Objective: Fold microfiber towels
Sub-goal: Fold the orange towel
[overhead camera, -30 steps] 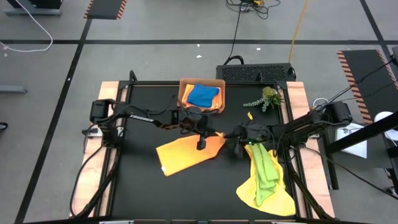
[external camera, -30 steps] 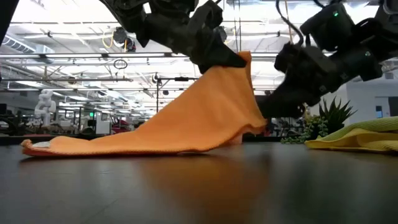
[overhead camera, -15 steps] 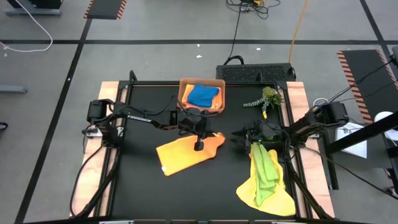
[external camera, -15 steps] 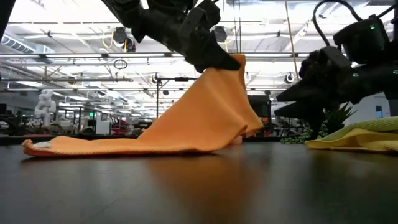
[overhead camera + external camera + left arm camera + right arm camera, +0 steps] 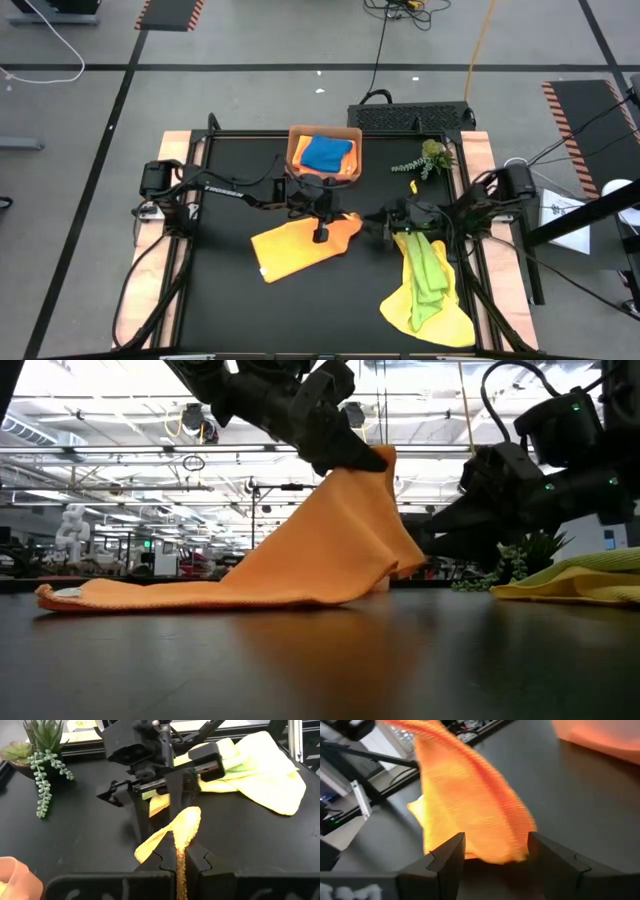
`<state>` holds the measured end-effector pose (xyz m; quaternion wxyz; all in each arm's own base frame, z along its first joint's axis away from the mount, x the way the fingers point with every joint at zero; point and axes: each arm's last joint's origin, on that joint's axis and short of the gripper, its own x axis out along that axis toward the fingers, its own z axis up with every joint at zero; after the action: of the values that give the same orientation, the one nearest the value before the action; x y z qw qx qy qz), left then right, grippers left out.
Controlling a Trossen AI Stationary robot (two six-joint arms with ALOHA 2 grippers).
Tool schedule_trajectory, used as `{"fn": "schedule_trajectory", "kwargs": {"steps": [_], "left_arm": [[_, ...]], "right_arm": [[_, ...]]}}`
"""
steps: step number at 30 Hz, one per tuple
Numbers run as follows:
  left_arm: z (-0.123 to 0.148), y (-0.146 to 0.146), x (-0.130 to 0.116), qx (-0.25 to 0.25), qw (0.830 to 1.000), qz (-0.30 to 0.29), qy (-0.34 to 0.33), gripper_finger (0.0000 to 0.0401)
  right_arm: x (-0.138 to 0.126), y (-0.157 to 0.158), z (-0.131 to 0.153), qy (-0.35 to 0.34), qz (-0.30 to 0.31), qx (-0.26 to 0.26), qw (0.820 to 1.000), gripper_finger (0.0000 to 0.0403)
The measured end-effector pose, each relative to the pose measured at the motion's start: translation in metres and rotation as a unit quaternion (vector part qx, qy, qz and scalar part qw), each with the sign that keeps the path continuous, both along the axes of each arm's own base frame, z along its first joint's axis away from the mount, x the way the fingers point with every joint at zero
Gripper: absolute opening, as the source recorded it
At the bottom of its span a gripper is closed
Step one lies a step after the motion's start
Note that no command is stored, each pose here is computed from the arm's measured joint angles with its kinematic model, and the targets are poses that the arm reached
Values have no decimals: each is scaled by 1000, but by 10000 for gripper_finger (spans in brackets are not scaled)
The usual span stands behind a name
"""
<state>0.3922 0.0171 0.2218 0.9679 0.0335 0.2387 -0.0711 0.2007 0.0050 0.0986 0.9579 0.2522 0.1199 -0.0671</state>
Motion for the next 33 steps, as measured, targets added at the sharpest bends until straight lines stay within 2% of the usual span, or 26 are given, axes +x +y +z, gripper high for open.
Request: {"fn": "schedule_trajectory", "kwargs": {"steps": [5,9,14,21,29,33], "left_arm": [[17,-4,-12,10,1000,-3,11,4],[30,-11,-21,26,1000,-6,8,3],[40,-20,-26,32,999,-20,-5,4],[40,-27,-28,30,999,-24,5,3],[35,-32,-30,37,999,-12,31,3],[34,-32,-31,36,999,-12,37,5]], "right_arm": [[2,5,-6,-2,14,-2,1000,206],[8,6,-5,-38,18,-13,999,206],[31,5,-6,-54,42,-20,997,206],[54,5,-17,-55,83,-28,995,206],[53,6,-17,-65,112,-29,991,204],[53,6,-17,-67,111,-30,991,190]]}}
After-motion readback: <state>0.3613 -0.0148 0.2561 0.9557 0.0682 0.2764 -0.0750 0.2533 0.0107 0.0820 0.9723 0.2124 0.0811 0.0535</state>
